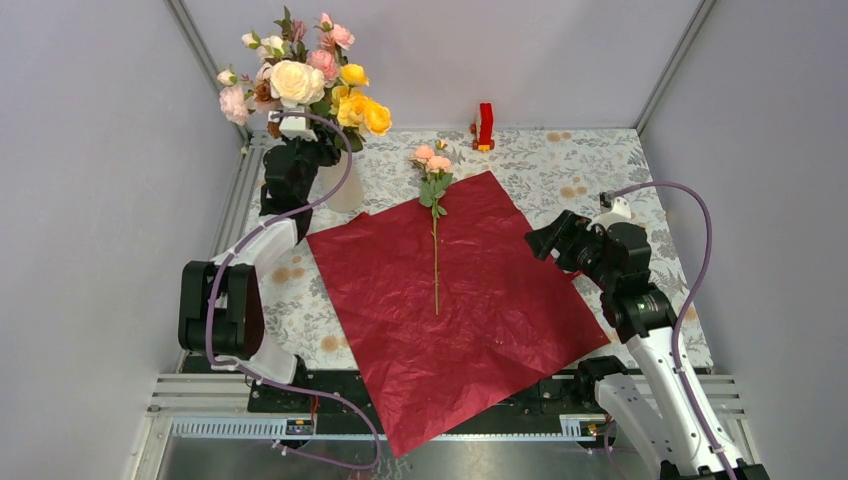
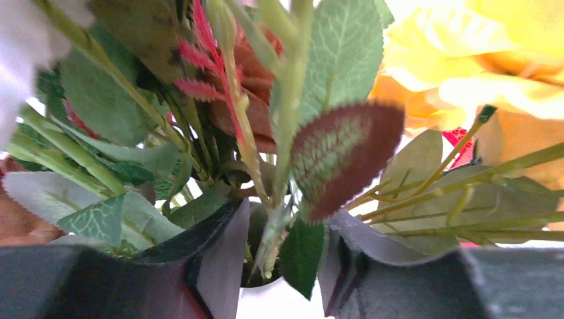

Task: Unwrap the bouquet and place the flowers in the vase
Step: Insert the fake flower into the vase, then pick up the fake flower from the wrapping paper.

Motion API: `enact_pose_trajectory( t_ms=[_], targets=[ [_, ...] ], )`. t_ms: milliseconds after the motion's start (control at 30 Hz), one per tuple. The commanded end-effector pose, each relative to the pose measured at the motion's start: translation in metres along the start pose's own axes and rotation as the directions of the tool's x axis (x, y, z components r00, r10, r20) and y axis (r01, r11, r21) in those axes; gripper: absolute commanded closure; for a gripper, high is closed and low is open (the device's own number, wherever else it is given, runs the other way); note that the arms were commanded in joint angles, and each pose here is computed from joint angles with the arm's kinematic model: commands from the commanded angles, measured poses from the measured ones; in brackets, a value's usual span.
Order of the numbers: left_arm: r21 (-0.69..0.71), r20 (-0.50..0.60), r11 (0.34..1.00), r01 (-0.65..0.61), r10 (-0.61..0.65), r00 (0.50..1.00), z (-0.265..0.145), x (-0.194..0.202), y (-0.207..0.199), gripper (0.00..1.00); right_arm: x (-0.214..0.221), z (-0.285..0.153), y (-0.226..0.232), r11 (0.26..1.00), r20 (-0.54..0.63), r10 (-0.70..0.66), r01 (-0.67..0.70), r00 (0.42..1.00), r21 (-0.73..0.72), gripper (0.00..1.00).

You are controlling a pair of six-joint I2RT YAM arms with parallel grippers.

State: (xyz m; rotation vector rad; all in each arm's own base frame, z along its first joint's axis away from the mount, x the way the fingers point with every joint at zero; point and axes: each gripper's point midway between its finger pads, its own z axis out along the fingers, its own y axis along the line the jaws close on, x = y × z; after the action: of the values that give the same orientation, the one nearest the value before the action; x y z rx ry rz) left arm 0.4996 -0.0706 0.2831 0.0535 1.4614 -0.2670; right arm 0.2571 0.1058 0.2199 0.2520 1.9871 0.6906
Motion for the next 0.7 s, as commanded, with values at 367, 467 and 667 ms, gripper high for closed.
enact_pose_trajectory(
  t_ms=[367, 467, 667],
  targets=[
    [-0.039, 0.073, 0.999, -0.017, 0.020, 0.997, -0.041, -0.056, -0.002, 0.30, -0.001, -0.011, 0.011, 0.998, -0.007, -0.026, 0.025, 1.000, -0.052, 0.13],
    [-0.075, 0.068, 0.997, 0.003, 0.002, 0.998, -0.055, -0.053, 0.002, 0.24, 0.003, -0.014, 0.011, 0.998, -0.020, -0.039, 0.038, 0.999, -0.055, 0.13],
    [-0.072, 0.034, 0.988, 0.135, -0.133, 0.991, -0.090, -0.041, -0.010, 0.08, 0.010, -0.024, 0.017, 0.994, -0.081, -0.075, 0.068, 0.994, -0.081, 0.15]
  ],
)
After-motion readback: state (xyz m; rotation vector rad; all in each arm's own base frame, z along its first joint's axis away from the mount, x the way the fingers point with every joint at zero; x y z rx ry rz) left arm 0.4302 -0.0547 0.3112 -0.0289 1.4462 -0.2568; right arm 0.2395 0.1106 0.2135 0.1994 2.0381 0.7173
